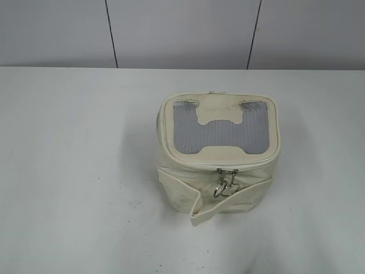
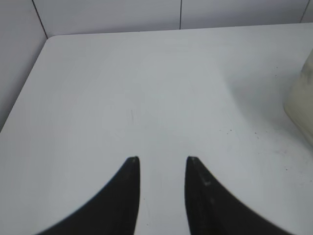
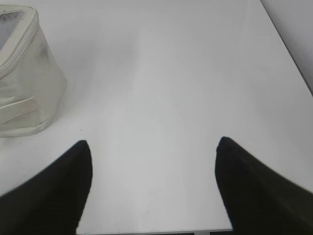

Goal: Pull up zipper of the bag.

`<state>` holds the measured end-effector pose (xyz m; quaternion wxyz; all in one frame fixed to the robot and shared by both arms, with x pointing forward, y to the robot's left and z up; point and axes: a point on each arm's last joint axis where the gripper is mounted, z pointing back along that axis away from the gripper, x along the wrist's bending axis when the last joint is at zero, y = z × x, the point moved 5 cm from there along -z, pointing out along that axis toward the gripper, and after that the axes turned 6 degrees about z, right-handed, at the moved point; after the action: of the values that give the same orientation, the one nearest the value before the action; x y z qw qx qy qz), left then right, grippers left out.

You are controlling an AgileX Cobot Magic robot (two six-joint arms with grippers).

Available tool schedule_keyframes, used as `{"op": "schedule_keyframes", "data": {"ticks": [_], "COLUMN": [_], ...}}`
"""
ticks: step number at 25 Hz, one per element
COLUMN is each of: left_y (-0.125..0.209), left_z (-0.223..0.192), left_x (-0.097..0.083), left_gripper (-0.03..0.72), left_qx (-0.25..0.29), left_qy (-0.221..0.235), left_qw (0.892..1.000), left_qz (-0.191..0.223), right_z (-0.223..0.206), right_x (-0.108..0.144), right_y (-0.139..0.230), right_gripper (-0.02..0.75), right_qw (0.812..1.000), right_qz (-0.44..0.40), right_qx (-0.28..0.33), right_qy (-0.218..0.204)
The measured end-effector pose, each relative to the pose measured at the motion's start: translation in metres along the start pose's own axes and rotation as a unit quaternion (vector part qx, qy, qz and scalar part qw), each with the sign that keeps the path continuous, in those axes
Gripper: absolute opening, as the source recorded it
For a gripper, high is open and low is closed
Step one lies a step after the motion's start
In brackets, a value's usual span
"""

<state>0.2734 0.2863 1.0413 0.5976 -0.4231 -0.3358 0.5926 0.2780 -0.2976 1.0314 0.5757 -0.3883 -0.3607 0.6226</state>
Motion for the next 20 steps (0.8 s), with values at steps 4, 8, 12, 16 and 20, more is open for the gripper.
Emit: {"op": "schedule_keyframes", "data": {"ticks": [4, 8, 12, 16, 20], "left_y": [0.0000, 0.0000, 0.0000, 0.0000, 0.0000], "left_z": [0.0000, 0.0000, 0.0000, 0.0000, 0.0000], "left_x": [0.0000, 0.0000, 0.0000, 0.0000, 0.0000], "left_gripper": [0.244, 0.244, 0.244, 0.244, 0.244], "left_qx": [0.000, 0.000, 0.000, 0.000, 0.000], "left_qy": [0.000, 0.000, 0.000, 0.000, 0.000], "left_qw": [1.000, 1.000, 1.000, 1.000, 1.000], "left_qz": [0.000, 0.000, 0.000, 0.000, 0.000], "right_z": [0.0000, 0.0000, 0.0000, 0.0000, 0.0000], "right_x": [0.0000, -0.0013, 0.0000, 0.0000, 0.0000], "right_y": [0.0000, 0.0001, 0.0000, 0.0000, 0.0000], "right_gripper": [0.586, 0.586, 0.586, 0.586, 0.586], "right_qw": [1.000, 1.000, 1.000, 1.000, 1.000], "right_qz": [0.000, 0.003, 0.000, 0.000, 0.000], "right_qx": [0.000, 0.000, 0.000, 0.000, 0.000], "right_qy": [0.000, 0.005, 0.000, 0.000, 0.000]}}
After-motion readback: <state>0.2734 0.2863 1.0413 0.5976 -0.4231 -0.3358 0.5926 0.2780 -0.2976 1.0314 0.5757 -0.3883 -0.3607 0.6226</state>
